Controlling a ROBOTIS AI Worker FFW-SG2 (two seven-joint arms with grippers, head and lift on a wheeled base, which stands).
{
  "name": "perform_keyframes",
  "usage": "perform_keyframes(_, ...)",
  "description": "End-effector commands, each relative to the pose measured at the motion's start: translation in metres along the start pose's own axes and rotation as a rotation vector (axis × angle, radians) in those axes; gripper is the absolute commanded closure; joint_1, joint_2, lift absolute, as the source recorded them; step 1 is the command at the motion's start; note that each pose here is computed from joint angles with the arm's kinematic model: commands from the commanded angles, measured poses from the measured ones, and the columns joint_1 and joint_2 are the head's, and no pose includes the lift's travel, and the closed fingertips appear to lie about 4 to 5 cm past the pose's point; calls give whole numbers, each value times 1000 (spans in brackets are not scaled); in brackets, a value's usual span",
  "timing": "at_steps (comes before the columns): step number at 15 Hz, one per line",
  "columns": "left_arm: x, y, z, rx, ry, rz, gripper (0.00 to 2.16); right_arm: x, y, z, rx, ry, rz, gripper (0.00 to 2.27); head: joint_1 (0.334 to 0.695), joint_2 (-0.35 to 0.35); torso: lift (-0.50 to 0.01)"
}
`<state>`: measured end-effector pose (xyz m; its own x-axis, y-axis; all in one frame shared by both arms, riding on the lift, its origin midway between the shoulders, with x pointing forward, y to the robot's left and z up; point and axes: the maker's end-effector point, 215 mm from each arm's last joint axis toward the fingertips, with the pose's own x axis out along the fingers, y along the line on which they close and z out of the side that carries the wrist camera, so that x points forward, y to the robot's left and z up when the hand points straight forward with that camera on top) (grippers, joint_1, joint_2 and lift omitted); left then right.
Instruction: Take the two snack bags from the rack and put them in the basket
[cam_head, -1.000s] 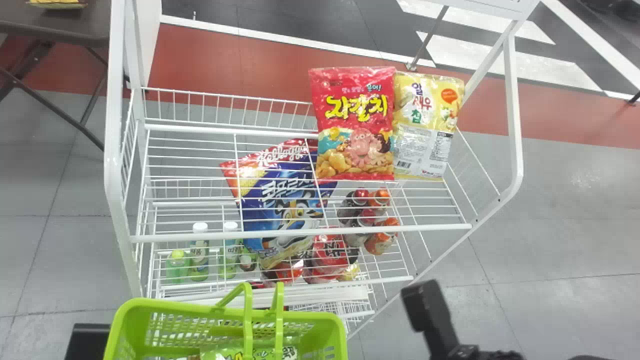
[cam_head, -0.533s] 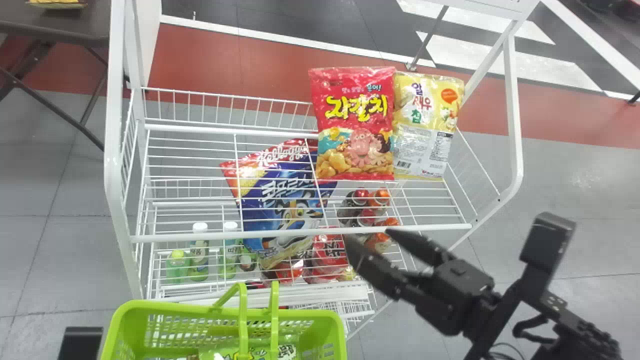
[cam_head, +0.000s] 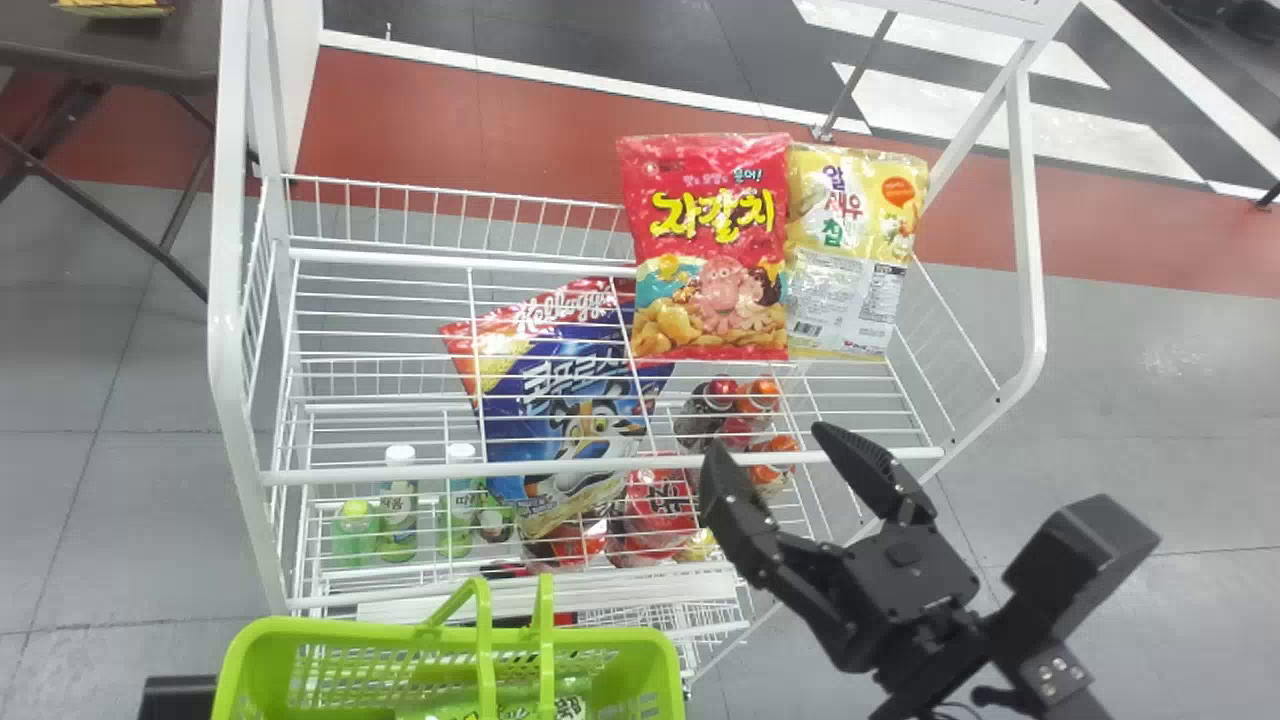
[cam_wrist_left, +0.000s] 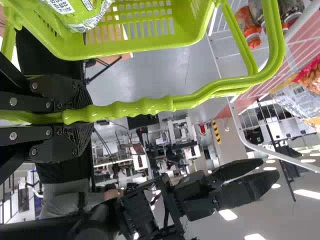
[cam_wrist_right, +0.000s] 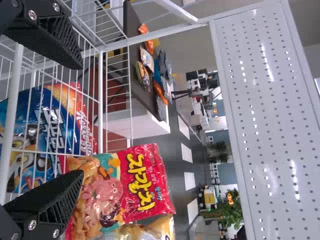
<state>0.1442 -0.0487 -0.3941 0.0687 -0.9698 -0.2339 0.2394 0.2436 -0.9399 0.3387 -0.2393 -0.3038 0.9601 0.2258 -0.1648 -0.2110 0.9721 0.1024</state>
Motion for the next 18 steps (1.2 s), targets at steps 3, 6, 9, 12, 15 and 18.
perform_keyframes(3,6,7,-4,-2,-12,-6,1497,0,24,2,-85,-86,-6,63,695,-350,-8)
perform_keyframes(6,4,4,-7,-15,-13,-24,1497,0,33,6,-72,-111,1,63,695,-350,-8)
perform_keyframes(9,3,4,-13,-32,-12,-28,1497,-2,35,9,-65,-124,1,70,695,-350,-8)
perform_keyframes(12,-1,7,-16,-44,-18,-20,1497,-1,40,4,-57,-119,12,90,695,-350,-8)
perform_keyframes(15,-2,8,-15,-44,-21,-17,1497,-2,39,6,-59,-128,11,124,695,-350,-8)
perform_keyframes(18,-2,9,-14,-42,-23,-16,1497,-4,39,12,-63,-148,10,124,695,-350,-8)
